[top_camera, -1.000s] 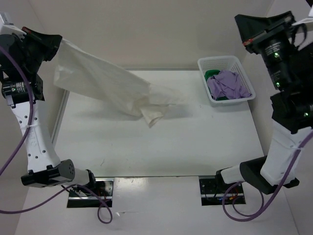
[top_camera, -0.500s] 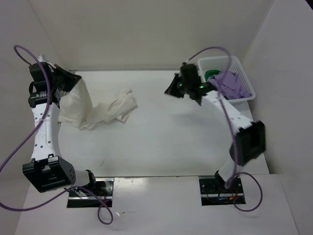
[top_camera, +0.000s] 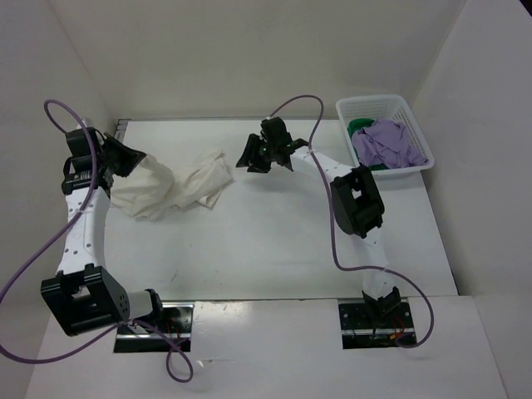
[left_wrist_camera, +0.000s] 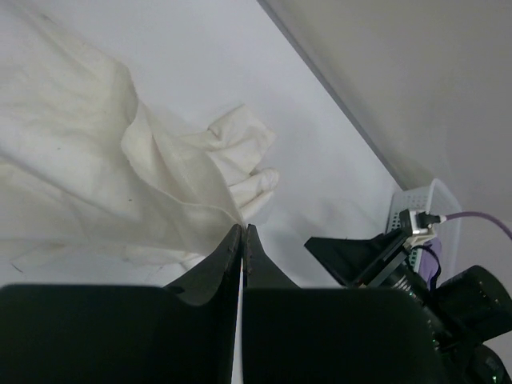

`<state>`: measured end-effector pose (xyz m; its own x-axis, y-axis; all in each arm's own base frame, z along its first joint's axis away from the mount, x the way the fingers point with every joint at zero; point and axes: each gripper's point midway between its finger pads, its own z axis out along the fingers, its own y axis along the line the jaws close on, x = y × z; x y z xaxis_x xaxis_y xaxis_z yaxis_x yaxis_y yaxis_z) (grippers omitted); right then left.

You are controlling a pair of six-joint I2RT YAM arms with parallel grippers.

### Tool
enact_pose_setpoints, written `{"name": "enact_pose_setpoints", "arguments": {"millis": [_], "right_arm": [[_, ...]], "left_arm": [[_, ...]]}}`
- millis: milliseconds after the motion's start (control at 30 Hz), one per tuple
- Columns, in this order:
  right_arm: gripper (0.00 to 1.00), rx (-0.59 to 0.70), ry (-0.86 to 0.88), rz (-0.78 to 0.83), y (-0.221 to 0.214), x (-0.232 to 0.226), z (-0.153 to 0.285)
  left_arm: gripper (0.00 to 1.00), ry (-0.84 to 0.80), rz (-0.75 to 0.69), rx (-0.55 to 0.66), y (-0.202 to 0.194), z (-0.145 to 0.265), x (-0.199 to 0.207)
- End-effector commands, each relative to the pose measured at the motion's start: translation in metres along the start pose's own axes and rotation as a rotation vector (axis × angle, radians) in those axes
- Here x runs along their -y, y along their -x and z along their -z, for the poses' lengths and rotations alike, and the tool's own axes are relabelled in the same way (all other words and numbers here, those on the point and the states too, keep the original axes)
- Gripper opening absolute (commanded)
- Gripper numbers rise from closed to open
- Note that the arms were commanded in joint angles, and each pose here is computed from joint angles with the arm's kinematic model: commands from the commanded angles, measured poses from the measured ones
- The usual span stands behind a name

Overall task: Fold and stack the t-shirts
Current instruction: Flatten out the tshirt

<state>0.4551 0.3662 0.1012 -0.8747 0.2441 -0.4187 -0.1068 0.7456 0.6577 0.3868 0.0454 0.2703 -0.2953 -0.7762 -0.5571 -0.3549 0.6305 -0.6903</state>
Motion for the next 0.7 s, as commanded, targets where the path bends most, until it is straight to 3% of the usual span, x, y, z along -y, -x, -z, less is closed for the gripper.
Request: {"name": "enact_pose_setpoints", "arguments": {"millis": [0,33,167,233,367,400,467,533,600,633,667], "right_arm": [[0.54,0.065,0.076,0.035,0.022,-0.04,-0.015],[0.54,0.014,0.041,0.028,0.005,-0.028,-0.034],[0.6,-0.024,0.073,0.08,0.006,-0.037,-0.061],[0.67,-0.09,0.089,0.075,-0.011,-0.035,-0.076],[0.69,-0.078,0.081,0.085,-0.004,-0.045,-0.084],[0.54,-0.105,0.082,0.085,-0.013,-0.047,-0.086],[0.37,-0.127,0.087,0.087,-0.018,-0.054,-0.084],[0.14,-0.131,0.084,0.107,-0.018,-0.055,-0.078],[0.04,-0.117,0.092,0.118,-0.019,-0.067,-0.057],[0.0,-0.145,0.029,0.101,-0.037,-0.041,-0.058],[0.0,-0.084,0.06,0.119,-0.021,-0.064,-0.026]], "left_arm": [[0.0,-0.049,-0.017,0.02,0.002,-0.002,0.004],[0.0,-0.067,-0.012,0.021,0.003,-0.002,0.008],[0.0,-0.059,-0.005,-0.001,-0.003,-0.009,0.002],[0.0,-0.047,0.0,-0.014,-0.007,-0.013,-0.003],[0.0,-0.041,0.003,-0.02,-0.01,-0.014,-0.006],[0.0,-0.041,0.003,-0.02,-0.01,-0.014,-0.006],[0.0,-0.041,0.003,-0.02,-0.01,-0.014,-0.006],[0.0,-0.041,0.003,-0.02,-0.01,-0.014,-0.006],[0.0,-0.042,0.003,-0.019,-0.011,-0.015,-0.008],[0.0,-0.042,0.003,-0.019,-0.011,-0.015,-0.008],[0.0,-0.049,0.003,-0.026,-0.012,-0.015,-0.007]]}}
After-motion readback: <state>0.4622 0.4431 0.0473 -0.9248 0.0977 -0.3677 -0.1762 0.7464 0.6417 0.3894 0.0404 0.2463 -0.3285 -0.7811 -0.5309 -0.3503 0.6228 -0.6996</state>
